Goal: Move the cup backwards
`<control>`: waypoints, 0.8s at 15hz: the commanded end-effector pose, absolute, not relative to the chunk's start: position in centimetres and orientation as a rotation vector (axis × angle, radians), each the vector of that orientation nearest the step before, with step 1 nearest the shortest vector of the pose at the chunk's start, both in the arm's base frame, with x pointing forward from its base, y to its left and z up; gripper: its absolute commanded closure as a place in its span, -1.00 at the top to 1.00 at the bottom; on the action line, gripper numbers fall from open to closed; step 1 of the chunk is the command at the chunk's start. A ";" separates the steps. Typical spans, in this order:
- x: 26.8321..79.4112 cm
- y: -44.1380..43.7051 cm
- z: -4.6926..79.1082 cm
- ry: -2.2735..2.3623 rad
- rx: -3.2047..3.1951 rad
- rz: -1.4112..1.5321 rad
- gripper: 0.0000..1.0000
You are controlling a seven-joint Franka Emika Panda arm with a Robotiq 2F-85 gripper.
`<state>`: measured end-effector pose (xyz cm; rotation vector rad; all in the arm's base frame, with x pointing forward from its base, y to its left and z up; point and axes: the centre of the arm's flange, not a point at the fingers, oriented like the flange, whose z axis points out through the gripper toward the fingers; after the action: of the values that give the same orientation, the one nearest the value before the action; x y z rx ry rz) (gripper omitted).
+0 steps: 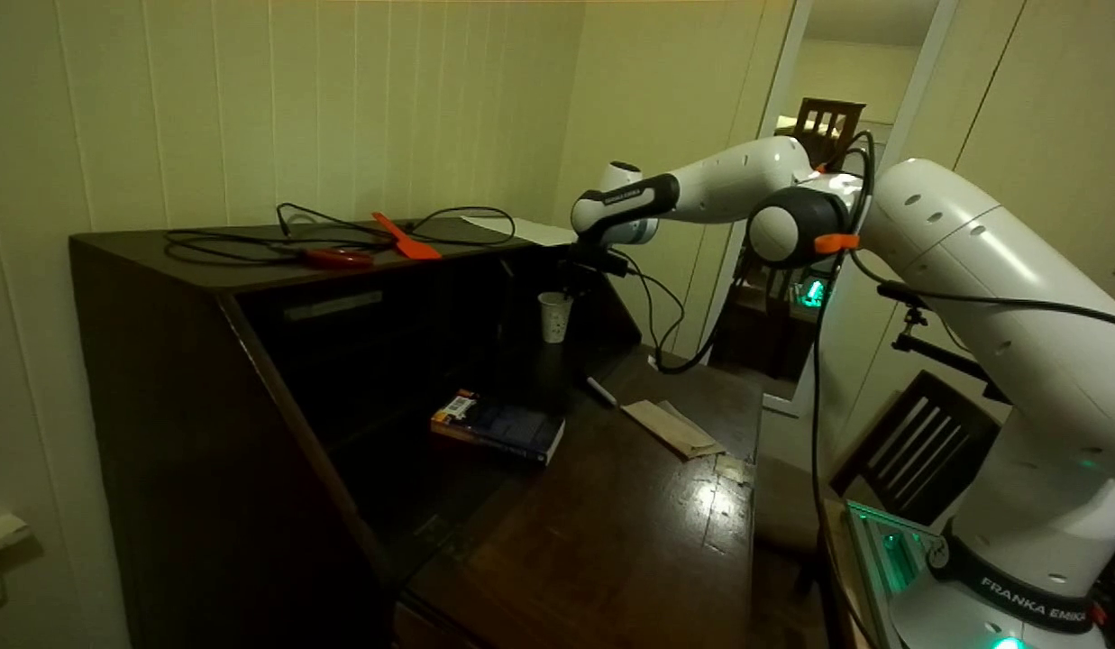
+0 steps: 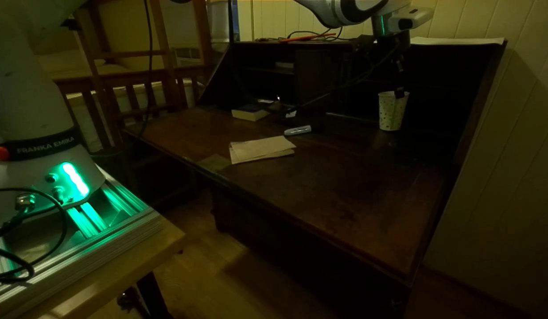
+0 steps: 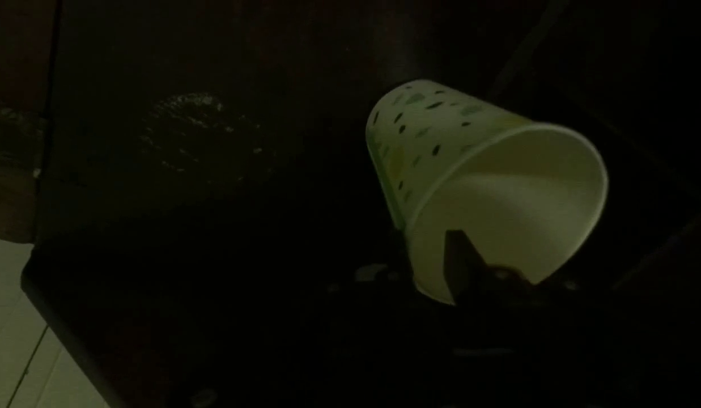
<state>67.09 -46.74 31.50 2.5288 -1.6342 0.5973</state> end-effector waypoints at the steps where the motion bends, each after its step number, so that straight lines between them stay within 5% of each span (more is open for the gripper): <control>1: 68.0 -47.5 31.8 -1.638 2.517 0.596 0.12; 7: 65.1 -46.7 33.5 -1.633 2.541 0.588 0.96; 12: 64.6 -46.4 32.4 -1.637 2.575 0.513 1.00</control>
<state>66.13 -47.22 32.75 2.5423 -1.6279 0.5671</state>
